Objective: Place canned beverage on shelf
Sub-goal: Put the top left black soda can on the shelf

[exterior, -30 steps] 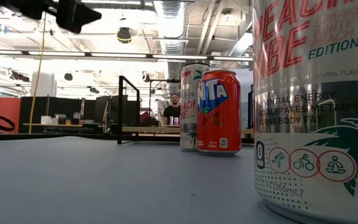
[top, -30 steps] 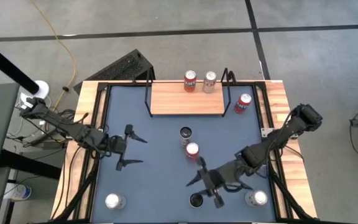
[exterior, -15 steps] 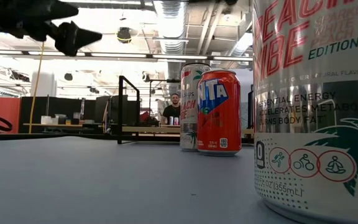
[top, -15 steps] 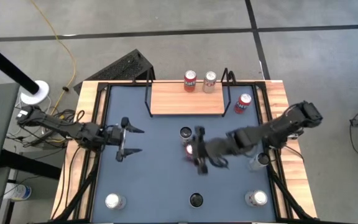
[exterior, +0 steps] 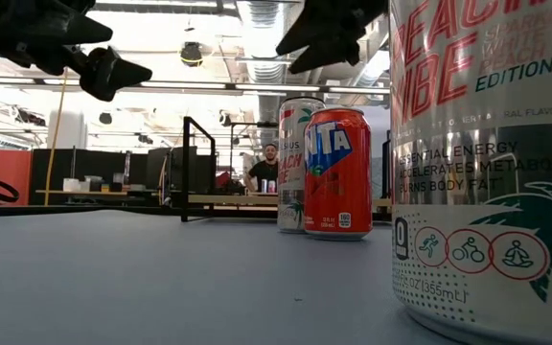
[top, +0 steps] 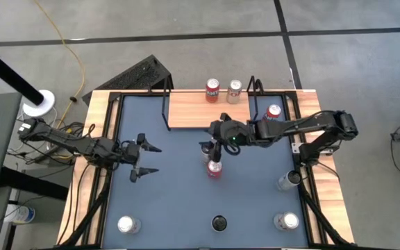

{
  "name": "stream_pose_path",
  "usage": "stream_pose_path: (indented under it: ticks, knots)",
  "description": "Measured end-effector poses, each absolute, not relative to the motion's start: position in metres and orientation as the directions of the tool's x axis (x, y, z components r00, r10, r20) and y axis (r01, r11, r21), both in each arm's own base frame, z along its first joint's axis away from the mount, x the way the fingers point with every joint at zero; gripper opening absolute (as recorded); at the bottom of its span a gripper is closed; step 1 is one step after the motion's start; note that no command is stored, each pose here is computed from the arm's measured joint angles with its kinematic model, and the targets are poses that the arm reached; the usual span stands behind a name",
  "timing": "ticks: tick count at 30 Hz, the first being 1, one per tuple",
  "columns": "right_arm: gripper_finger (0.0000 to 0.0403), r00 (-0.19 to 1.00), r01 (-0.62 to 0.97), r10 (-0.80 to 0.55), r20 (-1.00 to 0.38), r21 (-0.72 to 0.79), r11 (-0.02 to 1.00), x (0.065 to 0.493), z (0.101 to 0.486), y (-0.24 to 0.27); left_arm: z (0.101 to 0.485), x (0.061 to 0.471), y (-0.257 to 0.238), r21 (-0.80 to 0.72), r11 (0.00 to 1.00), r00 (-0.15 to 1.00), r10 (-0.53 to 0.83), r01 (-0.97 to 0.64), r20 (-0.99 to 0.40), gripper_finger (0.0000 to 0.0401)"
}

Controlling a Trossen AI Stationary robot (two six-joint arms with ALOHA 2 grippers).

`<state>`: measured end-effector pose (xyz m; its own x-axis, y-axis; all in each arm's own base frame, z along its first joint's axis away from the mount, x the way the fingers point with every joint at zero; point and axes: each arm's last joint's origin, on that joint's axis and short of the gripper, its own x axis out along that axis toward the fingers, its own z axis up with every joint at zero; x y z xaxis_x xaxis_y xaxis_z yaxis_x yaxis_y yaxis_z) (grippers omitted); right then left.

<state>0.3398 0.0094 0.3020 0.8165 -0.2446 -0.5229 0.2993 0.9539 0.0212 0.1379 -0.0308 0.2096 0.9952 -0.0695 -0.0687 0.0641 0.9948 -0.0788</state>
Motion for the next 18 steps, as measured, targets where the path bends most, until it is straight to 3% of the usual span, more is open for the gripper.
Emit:
stream_pose_path:
  ticks: [9,18]
  knots:
    - [0.0250,0.810,0.281,-0.251,-0.530,-0.024,0.959,0.340,0.301,0.004,0.208,0.138,-0.031,-0.075,0.995,0.994,-0.069,0.063,-0.084,0.0364]
    - [0.0251,0.831,0.200,-0.144,-0.537,0.047,0.979,0.341,0.305,-0.010,0.208,0.138,-0.031,-0.075,0.995,0.994,-0.068,0.061,-0.084,0.0364]
